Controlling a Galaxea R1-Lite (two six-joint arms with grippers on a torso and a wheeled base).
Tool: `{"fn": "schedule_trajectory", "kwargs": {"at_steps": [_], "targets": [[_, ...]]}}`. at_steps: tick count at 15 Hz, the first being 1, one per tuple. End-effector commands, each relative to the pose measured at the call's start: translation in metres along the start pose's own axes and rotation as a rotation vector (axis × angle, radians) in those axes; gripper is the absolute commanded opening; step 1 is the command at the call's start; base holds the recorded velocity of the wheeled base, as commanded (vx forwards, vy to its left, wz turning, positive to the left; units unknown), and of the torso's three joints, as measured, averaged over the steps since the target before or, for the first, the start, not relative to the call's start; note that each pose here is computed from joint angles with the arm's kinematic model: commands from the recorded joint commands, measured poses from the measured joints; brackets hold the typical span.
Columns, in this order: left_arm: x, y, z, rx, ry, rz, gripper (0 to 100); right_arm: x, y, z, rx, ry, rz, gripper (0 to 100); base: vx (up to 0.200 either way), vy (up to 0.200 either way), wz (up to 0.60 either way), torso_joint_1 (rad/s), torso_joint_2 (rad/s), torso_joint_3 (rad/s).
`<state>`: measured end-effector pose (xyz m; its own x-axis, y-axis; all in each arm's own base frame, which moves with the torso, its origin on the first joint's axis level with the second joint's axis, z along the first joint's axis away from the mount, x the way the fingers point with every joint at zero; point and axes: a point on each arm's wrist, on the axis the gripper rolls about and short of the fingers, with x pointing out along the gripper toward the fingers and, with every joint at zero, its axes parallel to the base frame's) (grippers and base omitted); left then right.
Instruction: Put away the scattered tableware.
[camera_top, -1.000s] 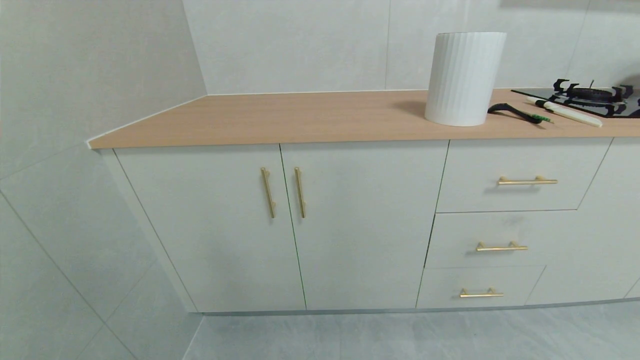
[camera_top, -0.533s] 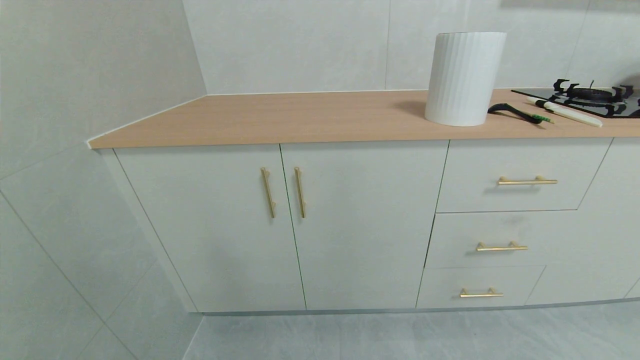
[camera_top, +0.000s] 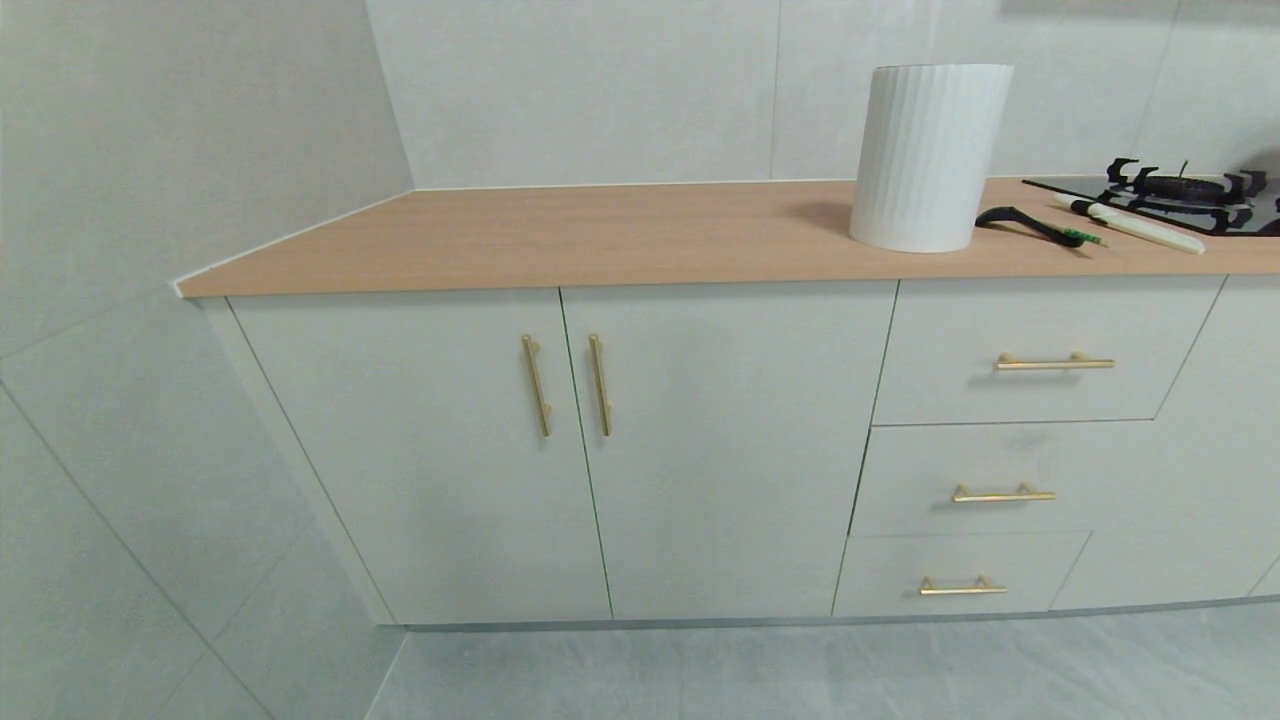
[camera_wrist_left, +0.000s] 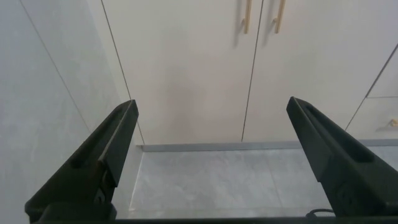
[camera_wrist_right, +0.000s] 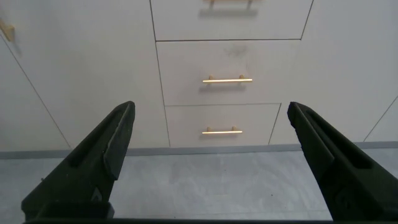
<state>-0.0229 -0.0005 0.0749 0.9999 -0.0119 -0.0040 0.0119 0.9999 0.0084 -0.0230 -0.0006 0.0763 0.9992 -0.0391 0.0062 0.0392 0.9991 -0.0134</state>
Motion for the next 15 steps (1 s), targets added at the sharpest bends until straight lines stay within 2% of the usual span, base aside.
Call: {"fn": "schedule_trajectory", "kwargs": {"at_steps": [1,3,14,15], "targets": [[0.0001,0.0000,0.0000,0.002,0.002,0.000,100,0.0002,0.0000,0.0000,0.000,0.003,0.001,100,0.000,0.000,0.00,0.000,0.00,0.000],[0.0001,-0.0001,0.0000,0.021,0.002,-0.002,100,0.0003,0.0002,0.0000,-0.002,0.005,0.009,100,0.000,-0.200,0.00,0.000,0.00,0.005],[0.0001,0.0000,0.0000,-0.002,0.002,0.000,100,0.0002,0.0002,0.0000,0.000,0.003,0.007,100,0.000,-0.200,0.00,0.004,0.00,0.001],[0.0001,0.0000,0.0000,-0.004,0.002,0.000,100,0.0002,0.0002,0.0000,-0.002,0.003,0.009,100,0.000,0.000,0.00,0.000,0.00,0.000]]}}
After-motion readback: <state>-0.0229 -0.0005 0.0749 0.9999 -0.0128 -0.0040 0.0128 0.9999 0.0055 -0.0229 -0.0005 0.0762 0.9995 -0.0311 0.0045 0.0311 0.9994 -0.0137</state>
